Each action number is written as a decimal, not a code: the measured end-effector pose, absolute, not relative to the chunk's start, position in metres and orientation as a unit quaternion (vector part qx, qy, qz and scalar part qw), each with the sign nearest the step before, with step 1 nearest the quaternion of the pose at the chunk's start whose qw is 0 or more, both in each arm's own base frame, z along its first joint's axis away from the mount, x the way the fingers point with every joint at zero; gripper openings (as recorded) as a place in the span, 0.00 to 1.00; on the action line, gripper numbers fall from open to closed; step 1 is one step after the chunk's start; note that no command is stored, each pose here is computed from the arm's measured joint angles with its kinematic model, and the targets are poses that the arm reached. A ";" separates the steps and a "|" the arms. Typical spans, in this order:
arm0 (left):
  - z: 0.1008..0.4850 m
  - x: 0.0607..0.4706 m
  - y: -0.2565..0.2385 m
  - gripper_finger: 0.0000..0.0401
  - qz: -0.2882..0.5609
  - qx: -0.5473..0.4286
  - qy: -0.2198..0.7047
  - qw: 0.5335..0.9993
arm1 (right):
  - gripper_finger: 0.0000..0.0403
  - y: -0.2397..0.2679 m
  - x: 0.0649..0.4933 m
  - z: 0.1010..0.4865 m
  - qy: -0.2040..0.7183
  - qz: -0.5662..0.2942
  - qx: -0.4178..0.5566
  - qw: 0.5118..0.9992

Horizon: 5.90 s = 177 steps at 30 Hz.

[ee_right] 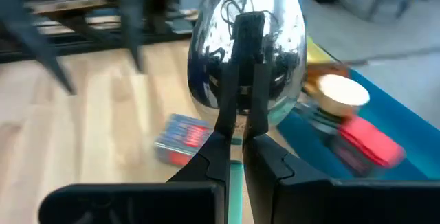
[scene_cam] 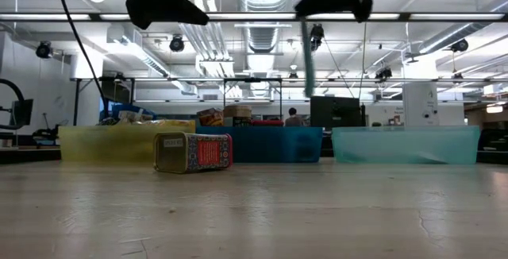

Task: Pick & Place Food Item
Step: Put the light green spoon into the green bin, then put the red seasoning into the blue bin

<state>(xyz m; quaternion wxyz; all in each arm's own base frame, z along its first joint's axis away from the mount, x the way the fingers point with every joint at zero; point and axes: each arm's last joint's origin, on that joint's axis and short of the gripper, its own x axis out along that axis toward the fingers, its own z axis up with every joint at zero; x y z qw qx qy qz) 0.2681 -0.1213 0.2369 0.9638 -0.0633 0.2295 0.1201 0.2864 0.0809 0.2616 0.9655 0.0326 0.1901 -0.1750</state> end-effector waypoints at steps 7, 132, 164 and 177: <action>0.237 0.268 -0.115 0.66 0.129 -0.053 0.236 0.962 | 0.04 0.024 0.243 0.287 0.238 -0.270 0.071 0.930; 0.241 0.288 0.027 0.66 0.151 -0.179 0.474 0.849 | 0.66 -0.097 0.217 0.268 0.492 -0.280 0.174 0.805; 0.221 0.325 0.010 0.66 0.095 -0.374 0.457 0.801 | 0.66 -0.059 0.230 0.215 0.446 -0.274 0.107 0.845; 0.219 0.324 0.014 0.66 0.201 -0.462 0.426 0.752 | 0.66 -0.044 0.230 0.204 0.455 -0.241 0.084 0.853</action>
